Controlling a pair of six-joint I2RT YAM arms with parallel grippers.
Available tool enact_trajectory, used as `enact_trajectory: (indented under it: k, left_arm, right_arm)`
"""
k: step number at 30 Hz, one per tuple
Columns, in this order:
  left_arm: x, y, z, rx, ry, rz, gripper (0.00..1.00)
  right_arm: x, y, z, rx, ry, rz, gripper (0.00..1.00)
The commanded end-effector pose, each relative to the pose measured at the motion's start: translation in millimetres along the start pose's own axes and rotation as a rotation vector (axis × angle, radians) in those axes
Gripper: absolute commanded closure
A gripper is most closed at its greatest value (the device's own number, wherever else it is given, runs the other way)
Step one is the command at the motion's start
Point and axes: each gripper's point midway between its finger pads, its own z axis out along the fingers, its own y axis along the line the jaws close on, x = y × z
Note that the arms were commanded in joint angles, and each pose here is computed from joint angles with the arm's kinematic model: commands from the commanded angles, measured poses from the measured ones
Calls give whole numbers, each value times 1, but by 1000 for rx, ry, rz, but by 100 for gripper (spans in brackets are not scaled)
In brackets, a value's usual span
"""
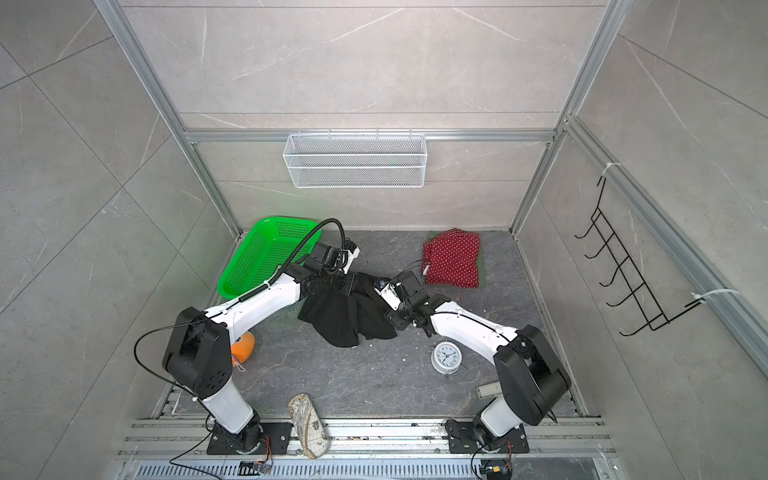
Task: Fold and stack skirts
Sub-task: Flatten out the skirt at the center of the table.
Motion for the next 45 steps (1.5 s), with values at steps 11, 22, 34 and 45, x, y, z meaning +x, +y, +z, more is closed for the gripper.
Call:
enact_trajectory:
  k: [11, 22, 34, 45]
  left_arm:
    - [-18, -5, -6, 37, -48, 14, 100]
    - [-41, -46, -54, 238, -244, 148, 100]
    - [-42, -65, -58, 352, -297, 232, 58]
    - [-4, -77, -58, 453, -271, 208, 32]
  right_arm:
    - [-43, -35, -10, 168, -90, 41, 100]
    - [-90, -104, -99, 430, -89, 1, 100]
    - [-118, -157, -176, 682, -66, 21, 100]
    - [-109, -168, -194, 774, -28, 15, 100]
